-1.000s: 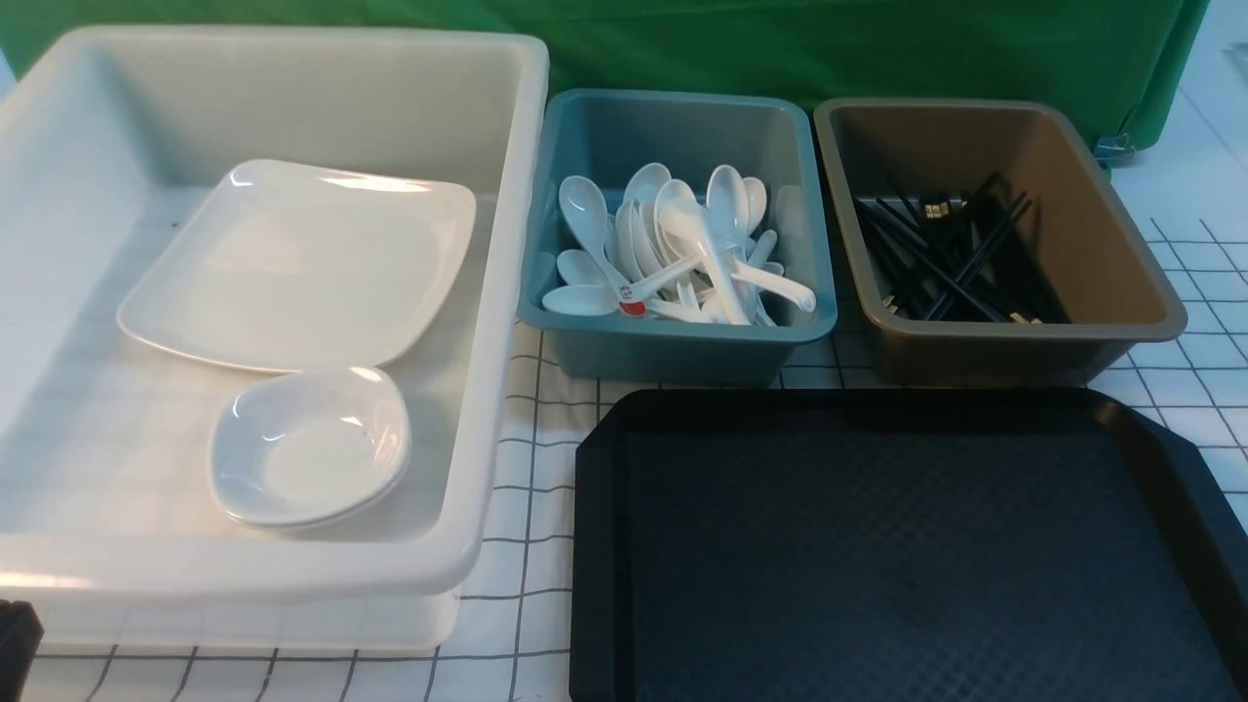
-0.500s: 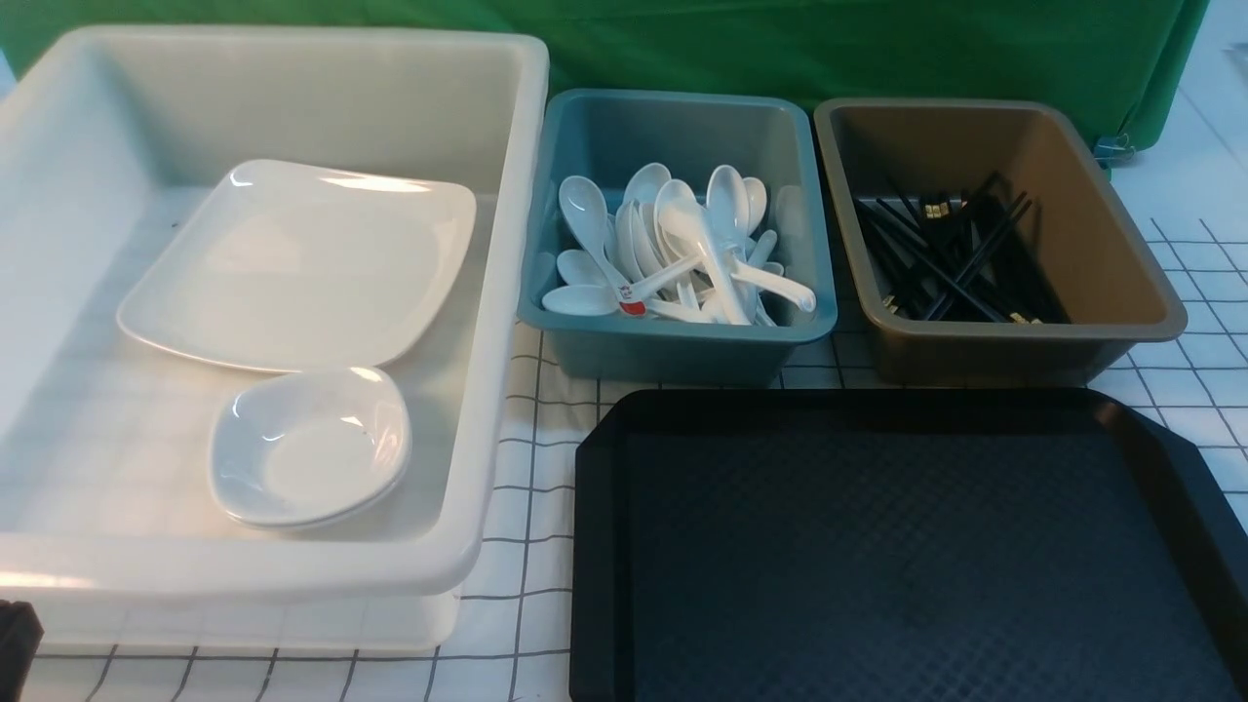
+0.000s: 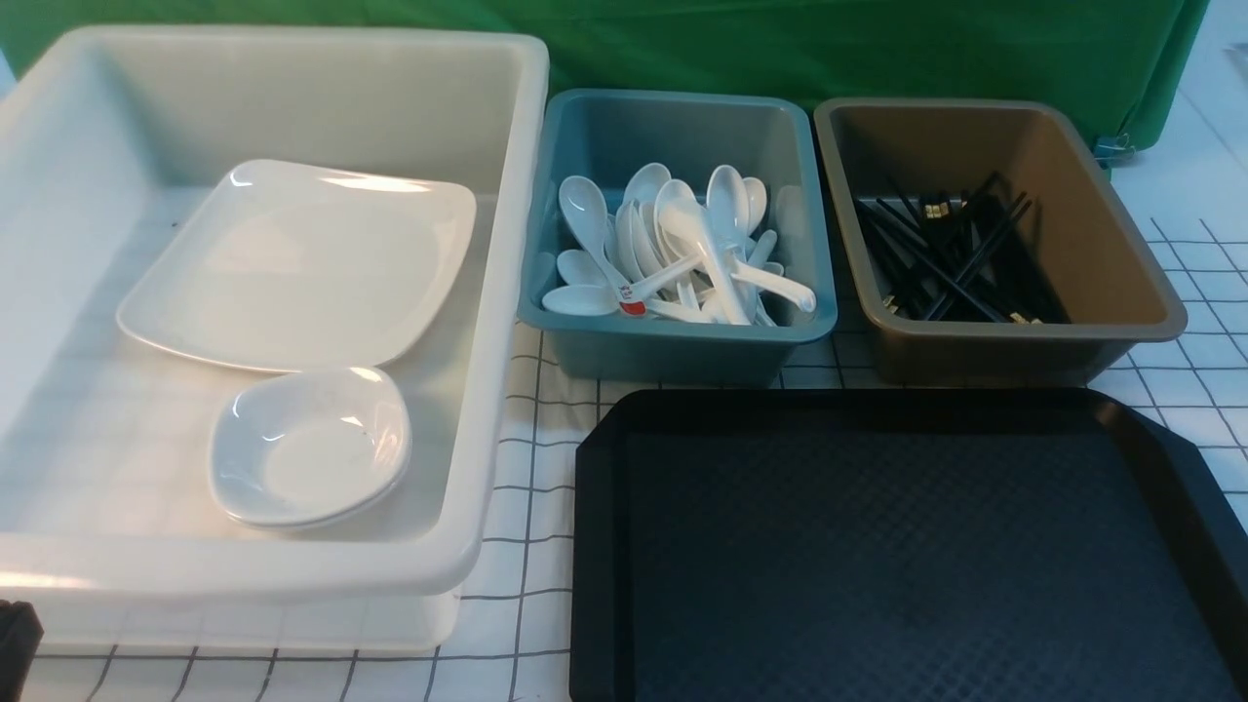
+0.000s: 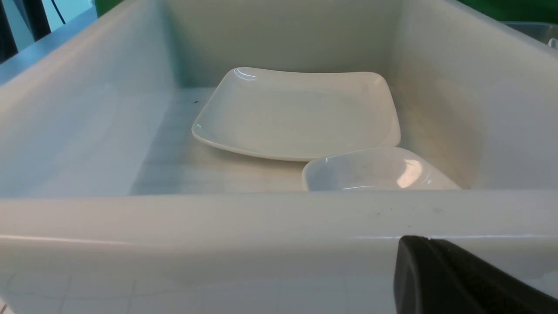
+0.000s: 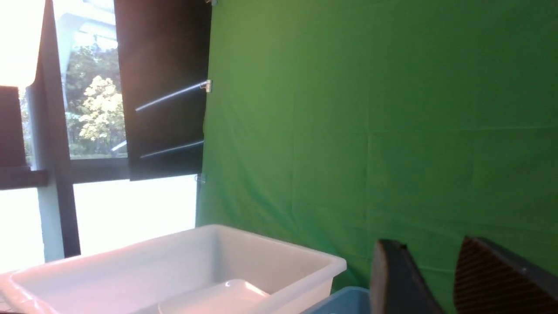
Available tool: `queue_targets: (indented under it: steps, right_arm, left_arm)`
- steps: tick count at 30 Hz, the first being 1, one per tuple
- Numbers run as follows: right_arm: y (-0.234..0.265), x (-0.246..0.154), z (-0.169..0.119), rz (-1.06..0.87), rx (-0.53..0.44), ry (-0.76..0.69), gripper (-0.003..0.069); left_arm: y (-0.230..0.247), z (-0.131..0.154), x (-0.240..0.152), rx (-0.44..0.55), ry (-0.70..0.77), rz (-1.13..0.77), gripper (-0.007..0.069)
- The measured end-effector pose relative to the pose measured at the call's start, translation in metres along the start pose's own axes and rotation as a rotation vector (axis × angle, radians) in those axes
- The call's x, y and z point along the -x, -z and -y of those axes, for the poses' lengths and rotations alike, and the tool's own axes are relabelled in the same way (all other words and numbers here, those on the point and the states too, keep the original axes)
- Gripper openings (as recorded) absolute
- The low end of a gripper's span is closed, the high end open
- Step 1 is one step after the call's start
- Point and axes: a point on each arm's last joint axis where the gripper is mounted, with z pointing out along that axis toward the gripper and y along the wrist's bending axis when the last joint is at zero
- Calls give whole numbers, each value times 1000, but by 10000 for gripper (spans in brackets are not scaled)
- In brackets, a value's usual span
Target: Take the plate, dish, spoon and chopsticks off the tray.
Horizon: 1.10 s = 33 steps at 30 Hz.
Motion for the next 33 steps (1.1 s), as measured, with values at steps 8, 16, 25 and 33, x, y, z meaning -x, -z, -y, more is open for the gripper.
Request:
queue_targets:
  steps: [8,16,25,33]
  right_arm:
    - [2,-13,-1,-48,-67,49,237]
    - [1,-99,12,-352,-441,151,239]
    - [18,-169,20,-561,-582,115,242]
    - [18,-169,20,-561,-585,115,242]
  left_arm:
    - [0,0,0,0,-7,-1,4]
    - [0,0,0,0,-16,-2,4]
    - [0,0,0,0,-20,-2,4]
    - [0,0,0,0,-20,-2,4]
